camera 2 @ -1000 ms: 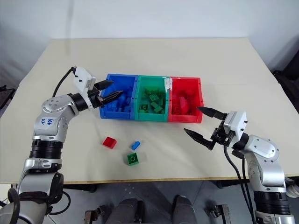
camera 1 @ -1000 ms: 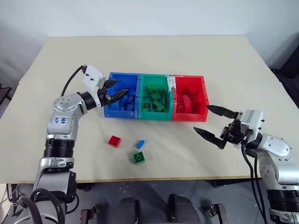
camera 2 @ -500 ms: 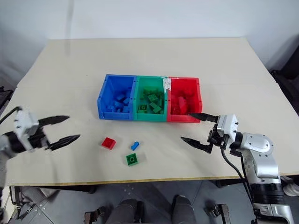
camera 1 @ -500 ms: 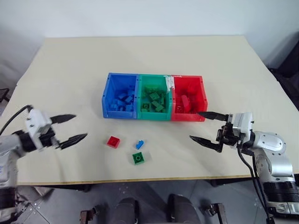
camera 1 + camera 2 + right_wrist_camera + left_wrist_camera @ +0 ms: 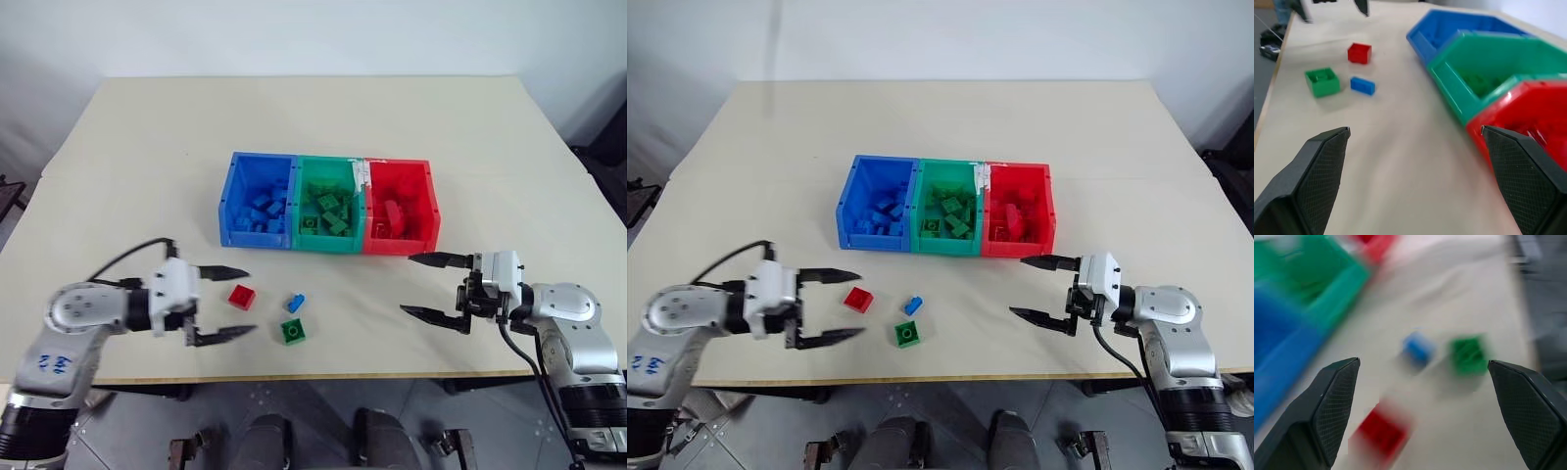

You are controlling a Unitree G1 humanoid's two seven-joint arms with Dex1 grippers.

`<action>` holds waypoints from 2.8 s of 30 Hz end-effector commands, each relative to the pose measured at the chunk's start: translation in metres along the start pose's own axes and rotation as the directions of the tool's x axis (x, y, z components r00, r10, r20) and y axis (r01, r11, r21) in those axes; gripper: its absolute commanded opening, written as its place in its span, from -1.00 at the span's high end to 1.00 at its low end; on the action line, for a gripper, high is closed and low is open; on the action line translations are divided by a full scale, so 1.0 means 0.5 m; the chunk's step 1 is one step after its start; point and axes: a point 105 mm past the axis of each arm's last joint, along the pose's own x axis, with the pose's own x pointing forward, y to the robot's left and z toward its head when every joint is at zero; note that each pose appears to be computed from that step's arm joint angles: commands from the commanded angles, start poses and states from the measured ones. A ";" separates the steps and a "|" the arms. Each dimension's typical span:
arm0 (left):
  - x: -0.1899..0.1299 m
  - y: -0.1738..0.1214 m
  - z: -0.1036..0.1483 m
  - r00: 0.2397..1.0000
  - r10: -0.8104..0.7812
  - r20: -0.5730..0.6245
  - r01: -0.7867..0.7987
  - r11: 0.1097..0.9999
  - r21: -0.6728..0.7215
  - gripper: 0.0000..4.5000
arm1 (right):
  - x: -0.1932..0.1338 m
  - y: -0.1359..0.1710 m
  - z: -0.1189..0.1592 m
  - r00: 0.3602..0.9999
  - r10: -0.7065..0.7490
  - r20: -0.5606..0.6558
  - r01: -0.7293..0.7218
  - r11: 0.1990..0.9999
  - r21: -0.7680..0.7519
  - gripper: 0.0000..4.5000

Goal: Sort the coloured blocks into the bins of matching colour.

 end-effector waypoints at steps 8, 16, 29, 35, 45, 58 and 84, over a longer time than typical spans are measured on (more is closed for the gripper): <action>0.087 -0.032 -0.035 0.974 -0.116 -0.193 0.104 0.992 -0.068 -0.99 | -0.023 0.027 0.031 0.998 -0.068 0.005 0.068 0.998 -0.019 -1.00; 0.126 -0.039 -0.062 0.960 -0.133 -0.246 0.111 0.989 -0.100 -0.99 | -0.030 0.033 0.039 0.995 -0.101 -0.006 0.101 0.995 -0.024 -1.00; 0.138 -0.057 -0.077 0.943 -0.159 -0.291 0.130 0.985 -0.117 0.20 | -0.029 0.033 0.046 0.993 -0.116 -0.005 0.116 0.993 -0.032 -1.00; 0.138 -0.039 -0.072 0.960 -0.117 -0.253 0.094 0.990 -0.104 0.34 | -0.027 0.031 0.046 0.993 -0.120 -0.003 0.120 0.992 -0.031 -1.00; 0.097 0.020 0.059 0.986 -0.093 0.140 0.107 0.989 -0.097 0.34 | -0.041 0.022 0.061 0.981 -0.193 0.028 0.194 0.981 -0.013 -1.00; 0.164 0.254 0.174 0.916 0.138 0.377 -0.111 0.989 -0.092 0.34 | -0.115 0.010 0.085 0.833 -0.542 0.115 0.546 0.838 -0.009 -1.00; -0.199 0.104 -0.043 0.920 0.384 0.071 -0.376 0.920 -0.113 -0.97 | 0.003 0.000 0.071 0.984 -0.149 0.102 0.154 0.987 -0.048 -1.00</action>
